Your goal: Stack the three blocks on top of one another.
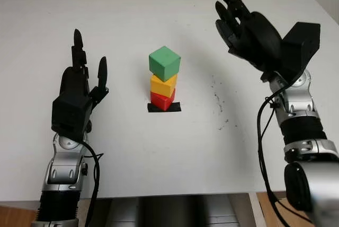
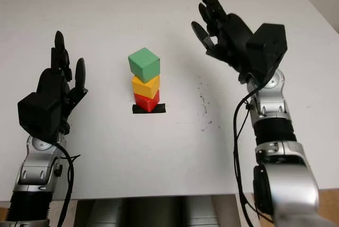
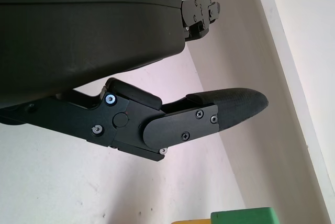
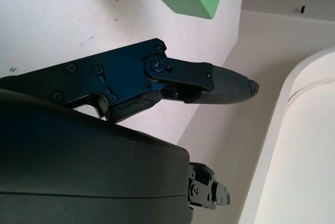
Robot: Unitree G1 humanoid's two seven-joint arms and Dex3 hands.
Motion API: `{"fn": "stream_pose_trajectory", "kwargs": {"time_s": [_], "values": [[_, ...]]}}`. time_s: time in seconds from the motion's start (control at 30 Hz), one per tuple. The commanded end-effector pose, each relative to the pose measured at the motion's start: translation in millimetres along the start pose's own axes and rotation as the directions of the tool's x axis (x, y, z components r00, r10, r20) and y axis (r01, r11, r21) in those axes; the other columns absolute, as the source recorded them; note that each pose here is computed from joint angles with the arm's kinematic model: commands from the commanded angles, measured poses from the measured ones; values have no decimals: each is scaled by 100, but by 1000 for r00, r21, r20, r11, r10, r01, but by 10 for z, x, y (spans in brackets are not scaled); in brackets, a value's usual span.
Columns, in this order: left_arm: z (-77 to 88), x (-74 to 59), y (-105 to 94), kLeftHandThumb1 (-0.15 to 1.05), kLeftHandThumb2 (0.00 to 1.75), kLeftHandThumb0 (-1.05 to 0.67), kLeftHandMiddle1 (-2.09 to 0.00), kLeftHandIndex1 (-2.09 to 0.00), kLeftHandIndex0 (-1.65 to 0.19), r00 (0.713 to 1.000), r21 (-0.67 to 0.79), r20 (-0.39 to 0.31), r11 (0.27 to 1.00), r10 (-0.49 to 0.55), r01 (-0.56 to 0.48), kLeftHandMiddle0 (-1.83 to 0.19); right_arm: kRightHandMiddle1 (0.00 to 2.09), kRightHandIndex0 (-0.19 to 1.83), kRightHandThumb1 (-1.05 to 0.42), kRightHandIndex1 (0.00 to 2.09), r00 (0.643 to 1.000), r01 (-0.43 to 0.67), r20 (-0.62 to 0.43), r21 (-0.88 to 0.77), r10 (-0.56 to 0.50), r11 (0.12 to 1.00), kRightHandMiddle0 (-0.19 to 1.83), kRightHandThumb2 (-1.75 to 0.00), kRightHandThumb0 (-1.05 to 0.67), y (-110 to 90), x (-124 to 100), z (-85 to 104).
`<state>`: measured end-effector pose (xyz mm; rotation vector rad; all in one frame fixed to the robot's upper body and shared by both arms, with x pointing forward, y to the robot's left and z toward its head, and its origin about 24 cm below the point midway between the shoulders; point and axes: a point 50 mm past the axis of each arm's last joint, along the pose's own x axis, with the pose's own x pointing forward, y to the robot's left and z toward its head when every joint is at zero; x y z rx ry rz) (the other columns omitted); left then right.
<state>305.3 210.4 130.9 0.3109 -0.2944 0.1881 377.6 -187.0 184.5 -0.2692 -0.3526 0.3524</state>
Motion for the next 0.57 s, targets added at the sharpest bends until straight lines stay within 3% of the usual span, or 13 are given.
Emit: {"fn": "stream_pose_trajectory", "kwargs": {"time_s": [0.0,0.2,0.53], "values": [[-4,0,3,105,66,-79,-5,-6,16,1000,-8,3,1000,-1,1,15,0,-19,-105,1,999,43,7,5,-43,999,-19,-65,-64,14,-42,15],[-22,-45,8,105,67,-80,-1,-2,19,1000,-62,-10,998,-22,21,19,0,-19,-105,0,988,155,-28,82,-153,984,-19,-72,-62,160,-163,-89],[-64,-113,-17,105,65,-76,-2,-2,19,999,-136,-10,990,-43,41,19,0,-19,-105,0,975,207,-133,235,-179,950,-19,-74,-70,628,-363,-365]]}}
